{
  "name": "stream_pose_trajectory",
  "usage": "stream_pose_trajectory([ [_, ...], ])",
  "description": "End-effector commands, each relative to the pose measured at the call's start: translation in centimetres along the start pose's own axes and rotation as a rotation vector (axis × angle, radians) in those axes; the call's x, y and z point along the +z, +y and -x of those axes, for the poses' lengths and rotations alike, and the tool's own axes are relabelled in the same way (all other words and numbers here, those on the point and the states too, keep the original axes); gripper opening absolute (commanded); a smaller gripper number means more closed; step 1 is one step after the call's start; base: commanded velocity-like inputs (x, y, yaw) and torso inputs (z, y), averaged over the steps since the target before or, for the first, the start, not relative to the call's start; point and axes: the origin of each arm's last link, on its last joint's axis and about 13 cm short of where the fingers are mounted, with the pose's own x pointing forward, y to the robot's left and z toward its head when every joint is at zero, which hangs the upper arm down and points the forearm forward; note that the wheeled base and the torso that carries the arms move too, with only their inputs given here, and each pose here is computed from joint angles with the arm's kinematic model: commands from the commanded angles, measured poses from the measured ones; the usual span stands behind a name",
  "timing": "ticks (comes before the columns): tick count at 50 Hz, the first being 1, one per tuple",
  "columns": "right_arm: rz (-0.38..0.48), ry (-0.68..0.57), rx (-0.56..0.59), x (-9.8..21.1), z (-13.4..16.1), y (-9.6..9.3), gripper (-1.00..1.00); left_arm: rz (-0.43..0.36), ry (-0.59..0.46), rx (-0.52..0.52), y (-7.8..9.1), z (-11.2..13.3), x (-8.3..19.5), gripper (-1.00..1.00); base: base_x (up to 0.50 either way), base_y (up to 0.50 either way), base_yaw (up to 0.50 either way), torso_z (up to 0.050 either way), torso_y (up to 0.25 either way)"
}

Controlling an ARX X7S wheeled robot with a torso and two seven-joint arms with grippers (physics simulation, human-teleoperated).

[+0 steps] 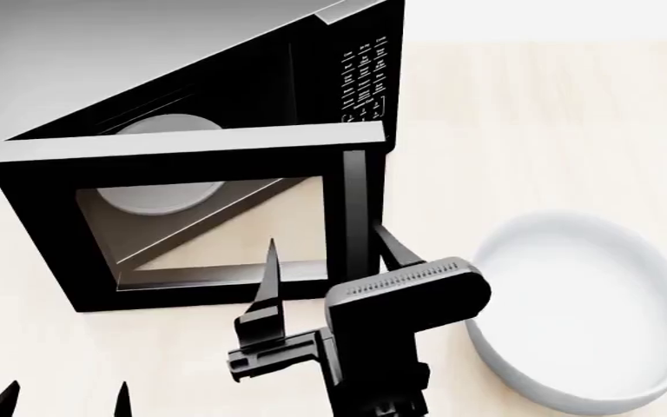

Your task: Open the microwave.

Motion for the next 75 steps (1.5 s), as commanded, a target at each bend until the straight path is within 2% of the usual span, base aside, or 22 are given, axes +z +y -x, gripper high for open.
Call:
stream_pose_trajectory([
  [1,0.008,-0.066,0.019,0.7,-0.3,0.0,1.00,0.001,0.001,0.001,0.0,0.0,-0.1,1.00,0.00,0.00,0.00,0.000,0.000],
  [13,-0.005,-0.103,-0.026,1.9,0.6,-1.1,1.00,-0.003,-0.002,-0.003,-0.1,0.0,0.1,1.00,0.00,0.00,0.00,0.000,0.000],
  [23,-0.010,-0.125,-0.035,3.2,1.2,-1.2,1.00,-0.006,-0.007,-0.005,-0.2,-0.1,0.4,1.00,0.00,0.00,0.00,0.000,0.000],
  [30,0.016,-0.148,-0.033,5.8,2.4,-0.7,1.00,-0.005,-0.007,-0.011,-0.3,-0.1,0.4,1.00,0.00,0.00,0.00,0.000,0.000],
  [37,0.094,-0.177,-0.094,8.7,2.8,-0.5,1.00,-0.001,-0.007,-0.015,-0.5,0.0,0.3,1.00,0.00,0.00,0.00,0.000,0.000],
  [49,0.107,-0.258,-0.139,14.2,3.7,-0.4,1.00,0.006,-0.005,-0.019,-0.5,0.0,0.2,1.00,0.00,0.00,0.00,0.000,0.000],
  [58,0.127,-0.301,-0.176,17.3,2.6,-0.6,1.00,0.008,-0.007,-0.021,-0.5,-0.1,0.3,1.00,0.00,0.00,0.00,0.000,0.000],
  [67,0.071,-0.269,-0.089,19.9,-0.1,-1.4,1.00,0.007,-0.009,-0.023,-0.5,-0.1,0.4,1.00,0.00,0.00,0.00,0.000,0.000],
  [69,0.040,-0.254,-0.073,20.5,-0.7,-1.6,1.00,0.007,-0.009,-0.024,-0.5,-0.1,0.3,1.00,0.00,0.00,0.00,0.000,0.000],
  [71,0.041,-0.238,-0.069,20.9,-1.3,-1.9,1.00,0.008,-0.009,-0.024,-0.5,-0.1,0.4,1.00,0.00,0.00,0.00,0.000,0.000],
  [74,0.046,-0.125,-0.027,21.4,-2.3,-2.2,1.00,0.005,-0.009,-0.027,-0.6,-0.1,0.3,1.00,0.00,0.00,0.00,0.000,0.000],
  [75,0.057,-0.128,-0.030,21.7,-2.8,-2.4,1.00,0.005,-0.007,-0.029,-0.7,-0.1,0.2,1.00,0.00,0.00,0.00,0.000,0.000],
])
